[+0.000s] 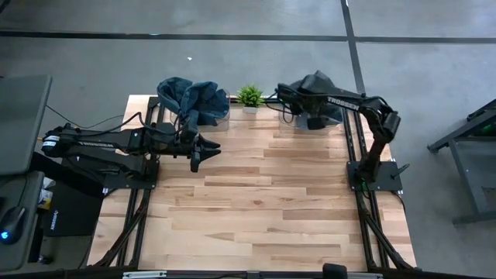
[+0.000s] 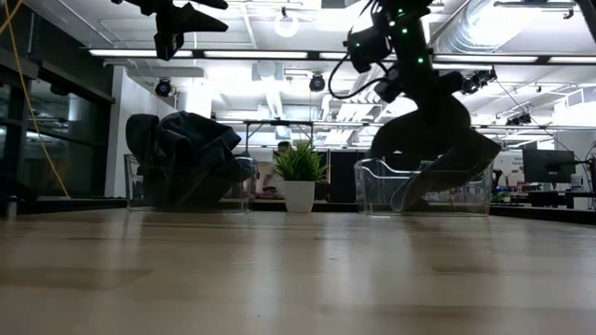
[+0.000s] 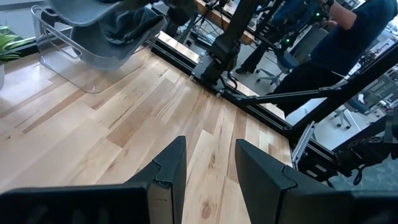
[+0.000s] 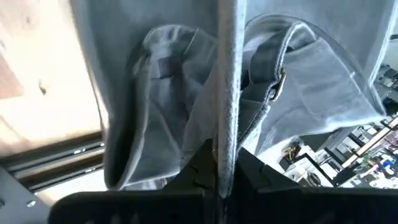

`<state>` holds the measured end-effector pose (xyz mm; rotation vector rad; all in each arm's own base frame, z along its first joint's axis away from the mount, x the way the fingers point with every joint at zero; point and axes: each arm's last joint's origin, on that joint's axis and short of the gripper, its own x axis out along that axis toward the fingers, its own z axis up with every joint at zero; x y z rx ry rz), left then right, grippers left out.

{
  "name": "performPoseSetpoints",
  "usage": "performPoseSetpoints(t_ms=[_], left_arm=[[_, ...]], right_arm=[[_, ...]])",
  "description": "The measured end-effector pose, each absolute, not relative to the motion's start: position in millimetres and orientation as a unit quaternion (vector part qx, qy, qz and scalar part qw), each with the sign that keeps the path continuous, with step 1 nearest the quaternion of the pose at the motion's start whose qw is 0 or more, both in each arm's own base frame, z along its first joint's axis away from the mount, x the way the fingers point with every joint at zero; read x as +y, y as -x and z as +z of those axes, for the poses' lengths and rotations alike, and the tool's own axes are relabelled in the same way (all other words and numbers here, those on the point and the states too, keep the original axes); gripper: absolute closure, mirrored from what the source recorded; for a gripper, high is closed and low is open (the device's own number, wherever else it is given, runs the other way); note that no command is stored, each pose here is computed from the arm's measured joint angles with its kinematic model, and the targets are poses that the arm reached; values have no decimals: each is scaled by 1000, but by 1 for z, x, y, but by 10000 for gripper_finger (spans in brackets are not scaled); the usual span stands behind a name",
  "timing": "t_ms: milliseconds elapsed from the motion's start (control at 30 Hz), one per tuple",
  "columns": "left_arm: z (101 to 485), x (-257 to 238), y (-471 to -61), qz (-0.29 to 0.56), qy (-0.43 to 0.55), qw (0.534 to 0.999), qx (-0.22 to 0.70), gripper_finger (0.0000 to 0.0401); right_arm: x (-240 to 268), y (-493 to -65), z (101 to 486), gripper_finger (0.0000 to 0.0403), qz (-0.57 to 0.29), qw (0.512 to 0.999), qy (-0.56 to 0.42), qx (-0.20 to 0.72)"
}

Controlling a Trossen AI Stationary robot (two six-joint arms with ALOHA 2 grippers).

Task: Pick & Place hat
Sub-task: Put the gray cap into the right transparent bin

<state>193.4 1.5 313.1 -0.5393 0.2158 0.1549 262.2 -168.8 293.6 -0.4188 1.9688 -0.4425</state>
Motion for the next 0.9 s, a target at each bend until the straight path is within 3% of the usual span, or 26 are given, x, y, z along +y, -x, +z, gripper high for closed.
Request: performPoseSetpoints(t_ms=[200,667,900], left_arm=[[313,1,-193,76,266,955,107,286],[313,2,-193,78,265,955,106,286],[313,2,-193,78,265,955,106,286]], right_arm=[[-158,-243,293,393,-182,511,169,823],[-145,-217,242,393,-131,427,167,879],[-147,-217,243,393,-137,420,178,879]])
